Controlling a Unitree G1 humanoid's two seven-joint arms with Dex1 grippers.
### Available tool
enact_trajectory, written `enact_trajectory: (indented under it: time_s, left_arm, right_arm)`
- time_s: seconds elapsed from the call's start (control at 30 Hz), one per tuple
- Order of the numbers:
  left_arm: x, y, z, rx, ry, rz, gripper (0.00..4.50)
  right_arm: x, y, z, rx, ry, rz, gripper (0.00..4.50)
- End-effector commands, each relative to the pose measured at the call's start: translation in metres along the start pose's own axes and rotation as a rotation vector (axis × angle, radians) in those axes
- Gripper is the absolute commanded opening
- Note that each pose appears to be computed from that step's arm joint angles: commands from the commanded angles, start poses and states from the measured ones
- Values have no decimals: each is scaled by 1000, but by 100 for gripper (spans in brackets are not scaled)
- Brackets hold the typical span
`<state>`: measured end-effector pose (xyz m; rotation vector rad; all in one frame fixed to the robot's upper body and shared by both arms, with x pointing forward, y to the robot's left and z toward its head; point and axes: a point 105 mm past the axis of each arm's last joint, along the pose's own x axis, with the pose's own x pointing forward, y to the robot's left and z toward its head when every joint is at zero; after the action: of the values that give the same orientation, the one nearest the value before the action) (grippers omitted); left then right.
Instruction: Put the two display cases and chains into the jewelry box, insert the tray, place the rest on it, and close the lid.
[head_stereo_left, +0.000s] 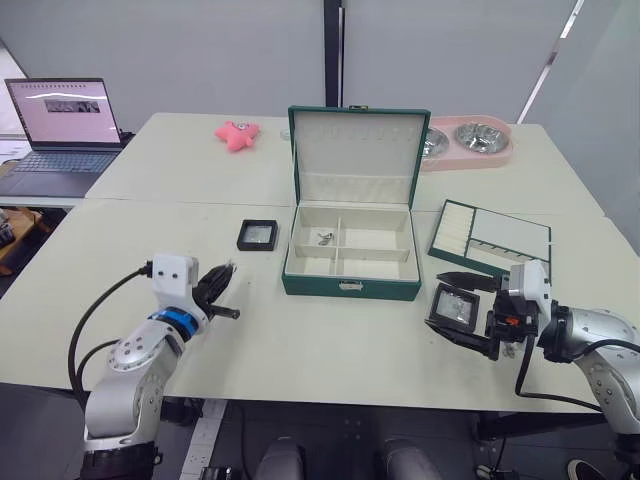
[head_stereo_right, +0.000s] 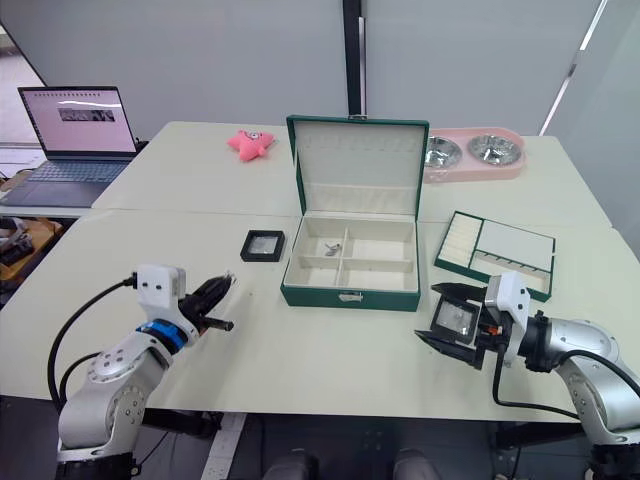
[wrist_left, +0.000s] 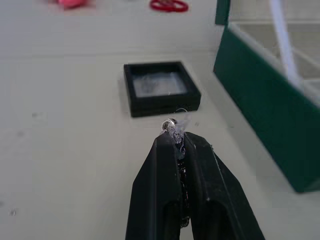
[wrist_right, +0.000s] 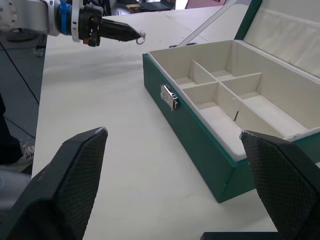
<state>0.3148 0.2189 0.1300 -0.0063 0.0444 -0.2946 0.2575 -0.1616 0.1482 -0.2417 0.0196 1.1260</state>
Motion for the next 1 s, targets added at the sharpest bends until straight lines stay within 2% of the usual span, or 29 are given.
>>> enact_trajectory:
  time_s: [0.03, 0.3, 0.5, 1.0]
  left_arm:
    - [3, -16, 33, 25, -88, -81, 2]
    - [18, -53, 56, 28, -126, -214, 2]
    - [30, -66, 46, 27, -106, -268, 2]
    - [61, -98, 45, 12, -97, -368, 2]
  right_arm:
    - [-1, -1, 13, -33, -41, -16, 450]
    - [-7, -9, 20, -36, -69, -91, 450]
    - [-13, -12, 23, -37, -78, -148, 450]
    - [-18, -9, 22, -26, -90, -254, 450]
